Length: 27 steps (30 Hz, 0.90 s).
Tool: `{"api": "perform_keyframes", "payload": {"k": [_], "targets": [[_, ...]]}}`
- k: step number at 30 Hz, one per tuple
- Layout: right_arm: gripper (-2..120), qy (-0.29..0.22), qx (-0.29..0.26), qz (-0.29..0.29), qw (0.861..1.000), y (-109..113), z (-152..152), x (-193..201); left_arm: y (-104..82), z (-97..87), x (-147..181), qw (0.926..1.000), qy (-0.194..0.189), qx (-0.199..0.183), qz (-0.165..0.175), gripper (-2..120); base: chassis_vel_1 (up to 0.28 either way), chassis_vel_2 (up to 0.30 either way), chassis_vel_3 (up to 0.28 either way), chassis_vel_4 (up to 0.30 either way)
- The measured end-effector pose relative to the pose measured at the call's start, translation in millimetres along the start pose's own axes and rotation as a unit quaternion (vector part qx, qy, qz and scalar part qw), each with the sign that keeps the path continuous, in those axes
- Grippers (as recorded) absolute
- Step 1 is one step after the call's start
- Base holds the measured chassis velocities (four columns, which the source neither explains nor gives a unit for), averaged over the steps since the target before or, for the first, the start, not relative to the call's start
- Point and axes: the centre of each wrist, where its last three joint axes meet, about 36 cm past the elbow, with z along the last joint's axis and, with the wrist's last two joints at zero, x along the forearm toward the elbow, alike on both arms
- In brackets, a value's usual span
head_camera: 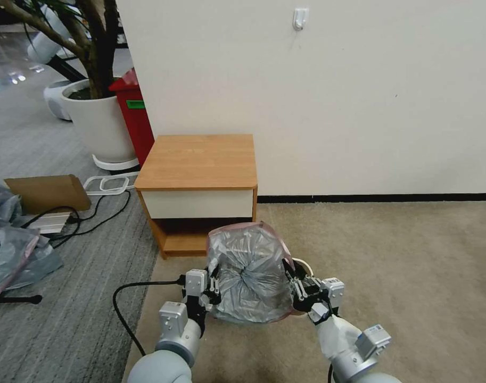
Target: Pick up the garbage bag from the table and place it over the trash can.
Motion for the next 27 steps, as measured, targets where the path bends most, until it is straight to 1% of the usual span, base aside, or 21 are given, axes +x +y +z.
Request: {"api": "perform_keyframes", "payload": {"k": [2,7,15,17,19,21,22,23,25,27], "targets": [[0,-0.003,0.003,0.000,1.000,-2,-2,-1,-0.9,-1.1,1,1.0000,0.004,0.007,0.001,9,0.000,0.000,0.000,0.000],[0,-0.014,0.010,0.004,1.000,-7,-8,-5,-1.4,-1.7,1,0.9999,0.005,0.010,0.000,9,0.000,0.000,0.000,0.000],[0,-0.030,0.018,0.021,0.999,-14,-28,-16,-0.9,1.8,3,1.0000,0.005,0.000,-0.001,9,0.000,0.000,0.000,0.000],[0,-0.021,0.025,0.036,0.999,-17,-37,-19,-1.6,1.8,4,1.0000,0.004,0.001,0.002,9,0.000,0.000,0.000,0.000],[0,-0.017,0.026,0.039,0.999,-17,-39,-20,-1.7,1.8,4,1.0000,0.004,0.001,0.002,9,0.000,0.000,0.000,0.000],[0,0.004,0.034,0.053,0.998,-22,-46,-22,-1.8,1.8,5,1.0000,0.002,0.002,0.004,9,0.000,0.000,0.000,0.000],[0,0.004,0.034,0.053,0.998,-22,-46,-22,-1.8,1.8,5,1.0000,0.002,0.002,0.004,9,0.000,0.000,0.000,0.000],[0,0.015,0.039,0.059,0.997,-24,-49,-22,-1.5,1.4,5,1.0000,0.000,0.003,0.004,9,0.000,0.000,0.000,0.000],[0,0.059,0.046,0.084,0.994,-31,-54,-20,1.1,0.1,5,1.0000,-0.005,0.007,0.002,9,0.000,0.000,0.000,0.000],[0,0.067,0.046,0.088,0.993,-32,-54,-19,1.8,-0.4,5,0.9999,-0.006,0.009,0.002,9,0.000,0.000,0.000,0.000]]}}
